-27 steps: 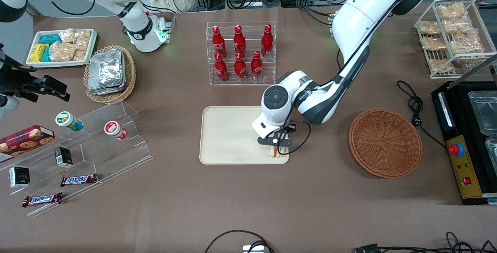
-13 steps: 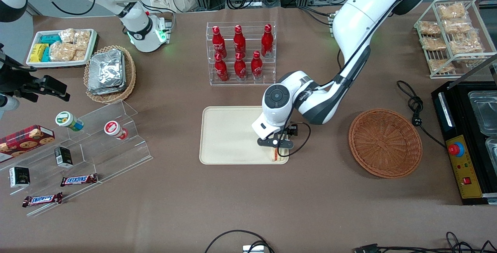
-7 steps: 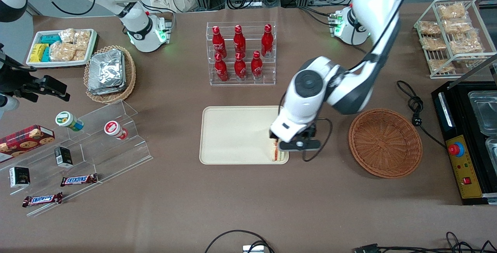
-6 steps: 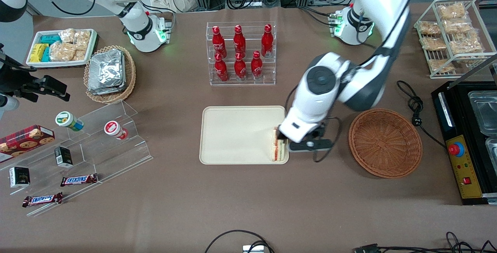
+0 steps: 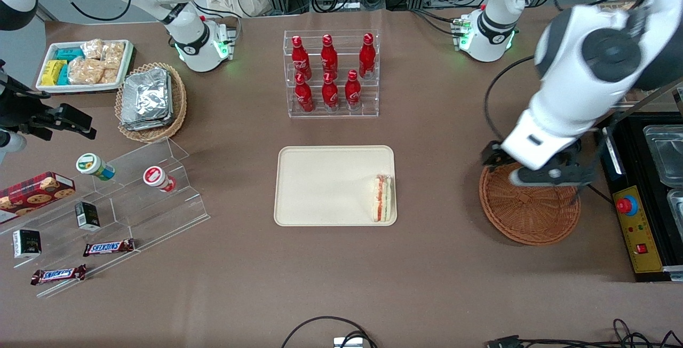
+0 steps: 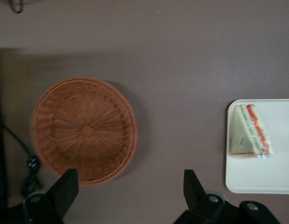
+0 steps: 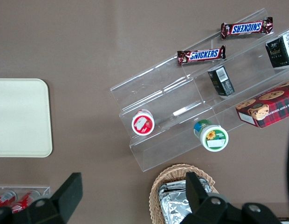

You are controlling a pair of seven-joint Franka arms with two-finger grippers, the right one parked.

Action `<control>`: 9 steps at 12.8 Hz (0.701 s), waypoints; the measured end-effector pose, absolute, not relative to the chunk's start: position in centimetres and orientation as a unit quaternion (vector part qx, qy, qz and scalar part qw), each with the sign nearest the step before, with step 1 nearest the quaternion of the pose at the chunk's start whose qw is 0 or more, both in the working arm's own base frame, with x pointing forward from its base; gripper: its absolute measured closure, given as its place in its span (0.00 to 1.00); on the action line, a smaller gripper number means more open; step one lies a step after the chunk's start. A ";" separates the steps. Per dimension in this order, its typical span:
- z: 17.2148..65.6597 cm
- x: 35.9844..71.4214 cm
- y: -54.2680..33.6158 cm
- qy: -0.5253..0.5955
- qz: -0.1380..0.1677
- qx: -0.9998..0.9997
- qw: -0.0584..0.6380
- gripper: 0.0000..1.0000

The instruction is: Place sandwich from basket to tray

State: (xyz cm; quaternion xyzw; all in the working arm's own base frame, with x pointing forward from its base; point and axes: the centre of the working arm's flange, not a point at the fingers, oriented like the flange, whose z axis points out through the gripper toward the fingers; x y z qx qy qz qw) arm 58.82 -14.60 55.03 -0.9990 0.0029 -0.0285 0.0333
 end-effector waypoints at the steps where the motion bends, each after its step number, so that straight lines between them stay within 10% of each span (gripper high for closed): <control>1: 56.3 58.1 -12.6 -0.010 -0.023 -0.999 0.032 0.00; 9: 58.9 55.7 -6.6 -0.027 0.005 -1.000 0.001 0.00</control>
